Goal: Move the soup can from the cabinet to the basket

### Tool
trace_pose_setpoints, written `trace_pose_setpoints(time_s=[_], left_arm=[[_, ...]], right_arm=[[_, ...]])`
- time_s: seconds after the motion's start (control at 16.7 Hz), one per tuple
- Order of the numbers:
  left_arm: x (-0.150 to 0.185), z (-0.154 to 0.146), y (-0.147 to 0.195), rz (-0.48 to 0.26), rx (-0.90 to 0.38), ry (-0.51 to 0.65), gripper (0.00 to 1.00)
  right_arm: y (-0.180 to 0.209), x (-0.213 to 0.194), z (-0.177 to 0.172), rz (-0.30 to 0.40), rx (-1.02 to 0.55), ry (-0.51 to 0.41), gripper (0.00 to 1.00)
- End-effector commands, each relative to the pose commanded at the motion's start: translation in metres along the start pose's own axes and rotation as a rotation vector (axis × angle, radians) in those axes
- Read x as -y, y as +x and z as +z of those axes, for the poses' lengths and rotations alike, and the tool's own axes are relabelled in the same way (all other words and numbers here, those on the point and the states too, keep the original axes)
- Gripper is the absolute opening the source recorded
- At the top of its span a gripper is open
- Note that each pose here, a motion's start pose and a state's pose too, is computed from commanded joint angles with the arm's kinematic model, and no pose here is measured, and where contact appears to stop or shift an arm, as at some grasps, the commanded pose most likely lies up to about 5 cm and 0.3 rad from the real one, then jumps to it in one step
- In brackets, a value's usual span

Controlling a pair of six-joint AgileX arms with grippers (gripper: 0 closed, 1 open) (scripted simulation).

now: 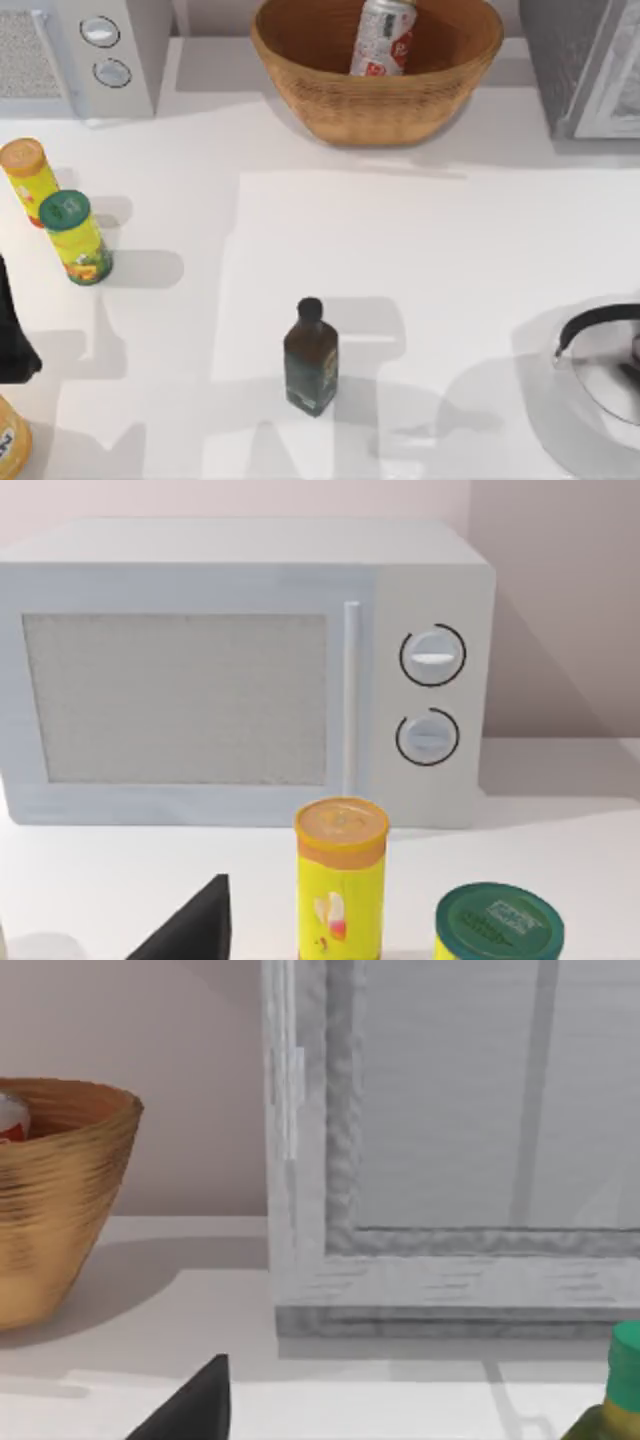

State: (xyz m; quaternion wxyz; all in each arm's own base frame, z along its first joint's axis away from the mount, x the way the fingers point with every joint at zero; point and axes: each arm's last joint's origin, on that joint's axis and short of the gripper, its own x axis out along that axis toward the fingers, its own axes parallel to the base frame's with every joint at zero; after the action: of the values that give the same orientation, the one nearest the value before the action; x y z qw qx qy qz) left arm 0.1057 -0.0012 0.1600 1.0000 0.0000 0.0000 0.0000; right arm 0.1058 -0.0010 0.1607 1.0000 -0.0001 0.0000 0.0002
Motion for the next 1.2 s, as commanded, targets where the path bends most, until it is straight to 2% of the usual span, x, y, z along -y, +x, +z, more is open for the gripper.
trace_pose_setpoints(time_s=[0.36,0.6,0.9,1.2], left_arm=[[0.0,0.0,0.0,0.0,0.0,0.0,1.0],[0.0,0.0,0.0,0.0,0.0,0.0,1.0],[0.0,0.0,0.0,0.0,0.0,0.0,1.0],[0.0,0.0,0.0,0.0,0.0,0.0,1.0]], right_arm=[[0.009,0.009,0.019,-0.003,0.011,-0.018,1.0],[0.028,0.03,0.035,-0.022,0.007,-0.036,1.0],[0.055,0.08,0.042,-0.04,-0.009,-0.038,1.0],[0.065,0.145,0.027,-0.029,-0.009,-0.019,1.0]])
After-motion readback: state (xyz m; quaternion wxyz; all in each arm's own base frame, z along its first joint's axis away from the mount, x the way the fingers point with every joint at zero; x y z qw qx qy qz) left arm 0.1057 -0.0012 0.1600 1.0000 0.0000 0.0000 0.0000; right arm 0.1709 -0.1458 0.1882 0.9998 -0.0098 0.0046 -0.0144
